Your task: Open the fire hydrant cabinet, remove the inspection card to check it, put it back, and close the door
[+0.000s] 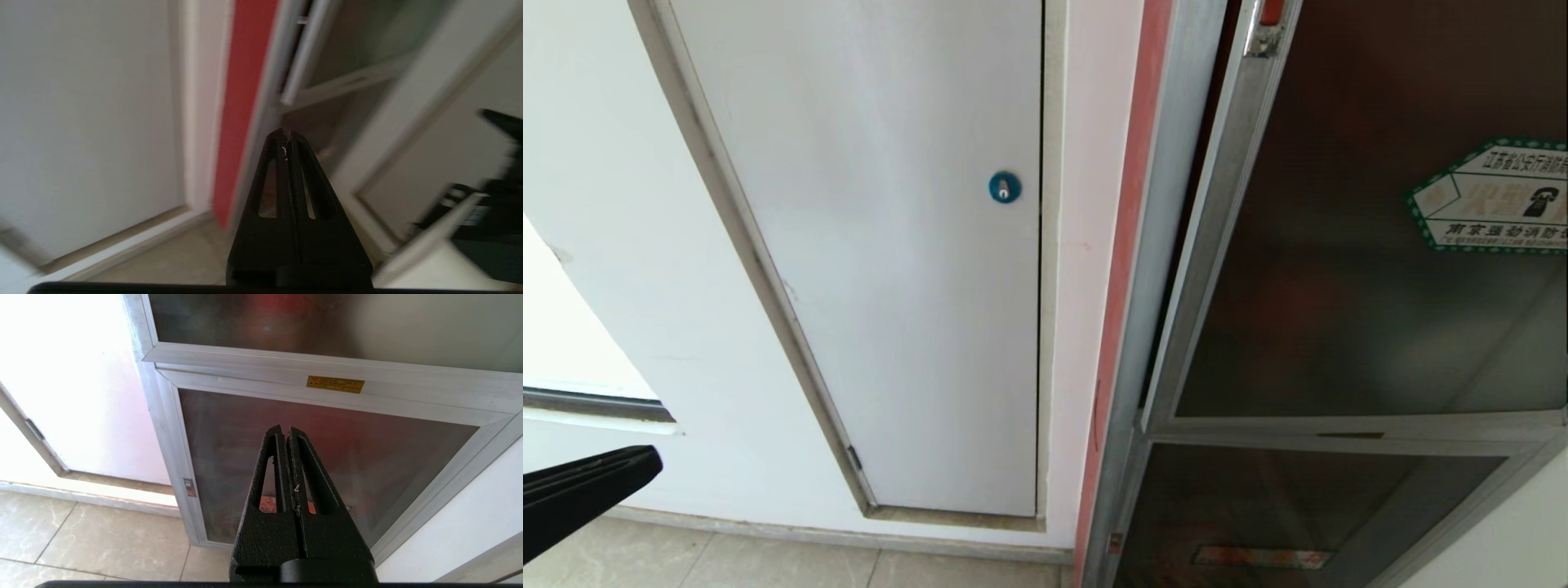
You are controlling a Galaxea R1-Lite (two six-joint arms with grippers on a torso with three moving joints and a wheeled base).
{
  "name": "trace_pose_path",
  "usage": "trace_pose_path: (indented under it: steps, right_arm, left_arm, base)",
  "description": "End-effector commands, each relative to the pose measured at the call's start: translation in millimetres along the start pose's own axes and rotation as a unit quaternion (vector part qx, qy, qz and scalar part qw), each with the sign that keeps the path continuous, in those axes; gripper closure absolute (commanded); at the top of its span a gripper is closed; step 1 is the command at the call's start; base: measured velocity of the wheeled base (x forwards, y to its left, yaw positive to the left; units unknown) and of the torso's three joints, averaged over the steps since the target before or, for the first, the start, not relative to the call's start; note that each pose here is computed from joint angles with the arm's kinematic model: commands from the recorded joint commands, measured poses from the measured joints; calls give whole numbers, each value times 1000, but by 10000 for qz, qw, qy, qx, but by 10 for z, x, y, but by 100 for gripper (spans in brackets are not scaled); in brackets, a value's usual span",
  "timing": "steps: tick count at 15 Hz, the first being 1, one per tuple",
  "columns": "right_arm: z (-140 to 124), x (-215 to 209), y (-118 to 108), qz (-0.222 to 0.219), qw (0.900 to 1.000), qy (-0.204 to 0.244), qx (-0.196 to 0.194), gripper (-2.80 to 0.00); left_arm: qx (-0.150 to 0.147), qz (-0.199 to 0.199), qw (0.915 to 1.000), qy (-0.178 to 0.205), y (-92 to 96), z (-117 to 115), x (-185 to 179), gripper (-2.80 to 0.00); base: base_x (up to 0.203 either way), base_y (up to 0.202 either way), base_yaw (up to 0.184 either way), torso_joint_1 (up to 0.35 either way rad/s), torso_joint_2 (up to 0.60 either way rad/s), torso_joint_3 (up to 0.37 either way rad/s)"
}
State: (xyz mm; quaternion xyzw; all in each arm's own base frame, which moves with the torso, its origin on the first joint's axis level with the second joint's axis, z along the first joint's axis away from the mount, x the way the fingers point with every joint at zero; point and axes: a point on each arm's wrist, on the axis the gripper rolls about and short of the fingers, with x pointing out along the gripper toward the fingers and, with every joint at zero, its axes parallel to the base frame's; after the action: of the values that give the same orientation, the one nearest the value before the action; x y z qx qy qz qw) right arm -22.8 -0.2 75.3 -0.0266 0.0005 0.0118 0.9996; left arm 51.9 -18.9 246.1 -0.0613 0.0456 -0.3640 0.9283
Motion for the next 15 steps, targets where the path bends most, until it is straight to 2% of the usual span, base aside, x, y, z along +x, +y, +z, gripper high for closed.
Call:
trace_pose_path:
  steps: [1,3,5,7,12,15]
  right_arm:
    - [1,1,0,5,10000,7,-2,0]
    - [1,1,0,5,10000,7,-2,0]
    - [1,1,0,5,10000,7,-2,0]
    - [1,1,0,5,10000,6,-2,0]
    - [1,1,0,5,10000,7,-2,0]
    - [1,1,0,5,10000,7,-2,0]
  left_arm:
    - [-357,-657,9963,415,104,153,338,0]
    - [-498,-1174,9898,636,101,259,579,0]
    - [-561,-1496,9838,818,103,304,813,0]
    - [-475,-1771,9805,714,117,317,1088,0]
    - [-611,-1988,9765,563,265,251,1817,0]
    - [-647,-2063,9750,521,316,306,2196,0]
  base:
    - [0,0,0,0,0,0]
    - [0,0,0,0,0,0]
    - [0,0,0,0,0,0]
    - [0,0,0,0,0,0]
    - [0,0,0,0,0,0]
    - [0,0,0,0,0,0]
